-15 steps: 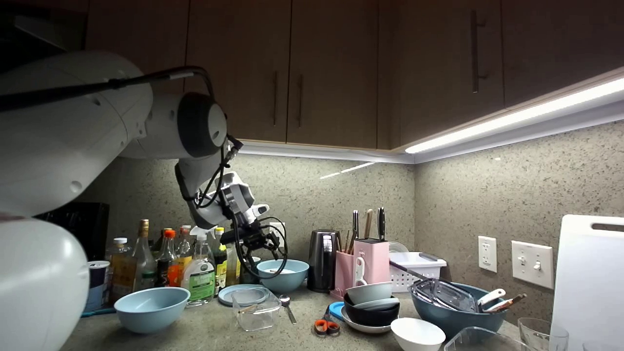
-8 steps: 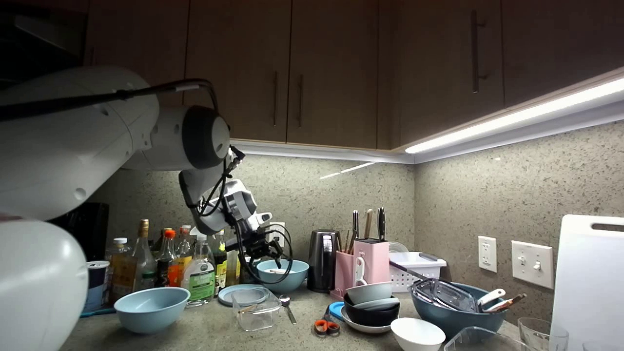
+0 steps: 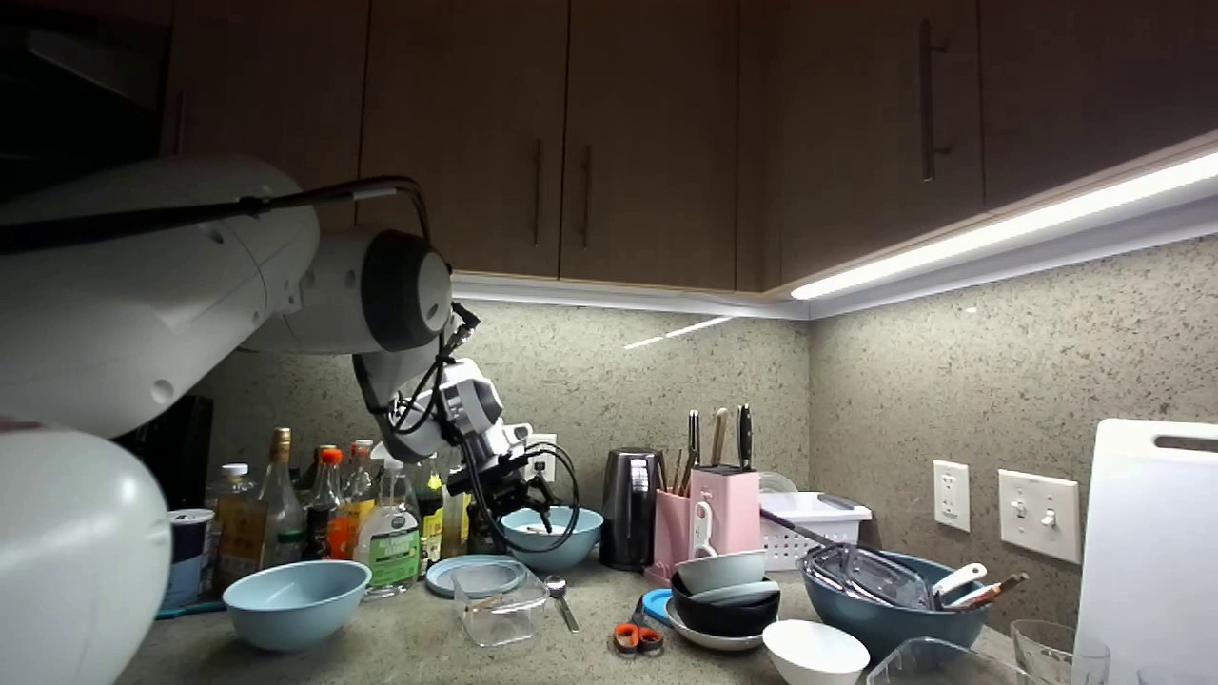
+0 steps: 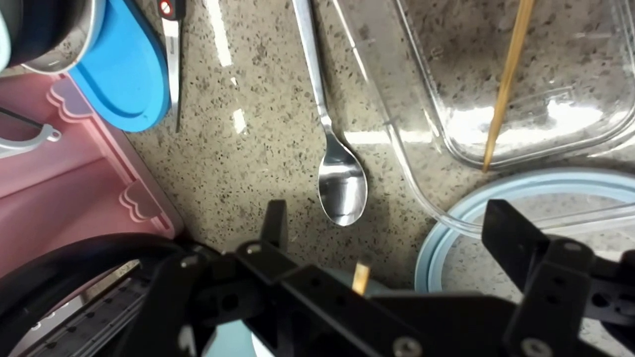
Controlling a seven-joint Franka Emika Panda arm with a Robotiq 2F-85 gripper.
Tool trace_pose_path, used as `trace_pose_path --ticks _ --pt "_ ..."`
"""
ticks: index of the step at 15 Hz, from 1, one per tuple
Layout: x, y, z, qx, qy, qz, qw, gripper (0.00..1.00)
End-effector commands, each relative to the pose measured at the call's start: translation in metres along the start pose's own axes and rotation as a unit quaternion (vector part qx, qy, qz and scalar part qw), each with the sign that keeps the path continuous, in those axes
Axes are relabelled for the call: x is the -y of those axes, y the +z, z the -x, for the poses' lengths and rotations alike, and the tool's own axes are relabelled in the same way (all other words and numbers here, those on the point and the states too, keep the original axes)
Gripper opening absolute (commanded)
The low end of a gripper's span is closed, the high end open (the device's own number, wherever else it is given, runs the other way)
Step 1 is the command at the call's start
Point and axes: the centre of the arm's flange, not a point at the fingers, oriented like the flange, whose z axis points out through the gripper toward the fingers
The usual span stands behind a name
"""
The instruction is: Pick the chopstick in the blue bowl and put in on the counter
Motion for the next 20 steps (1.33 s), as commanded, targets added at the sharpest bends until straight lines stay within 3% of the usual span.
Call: trace_pose_path --ticks 1,6,7,9,14,15,17,18,19,20 --pt "0.002 0.004 -0.005 -0.01 -0.003 -0.004 0.9999 1.0" --pt "0.006 -0.003 -0.02 -0.071 0.013 -0.023 0.9972 1.0" --pt "0.006 -0.005 -0.021 -0.078 0.015 -0.024 0.9965 0.75" --pt "0.007 -0.006 -0.023 -0.086 0.013 -0.024 0.996 0.67" --pt "0.012 -0.013 -0.019 -0.089 0.006 -0.036 0.9954 0.34" --pt "0.014 -0.014 -0.019 -0.091 0.008 -0.029 0.9954 0.69" --pt "0.015 -0.012 -0.022 -0.084 0.001 -0.023 0.9962 0.73" --pt "0.015 -0.012 -0.022 -0.085 0.001 -0.023 0.9961 0.53" --pt "0.015 -0.012 -0.022 -0.084 0.001 -0.023 0.9962 0.58" --pt "0.015 -0.012 -0.022 -0.084 0.001 -0.023 0.9962 0.91"
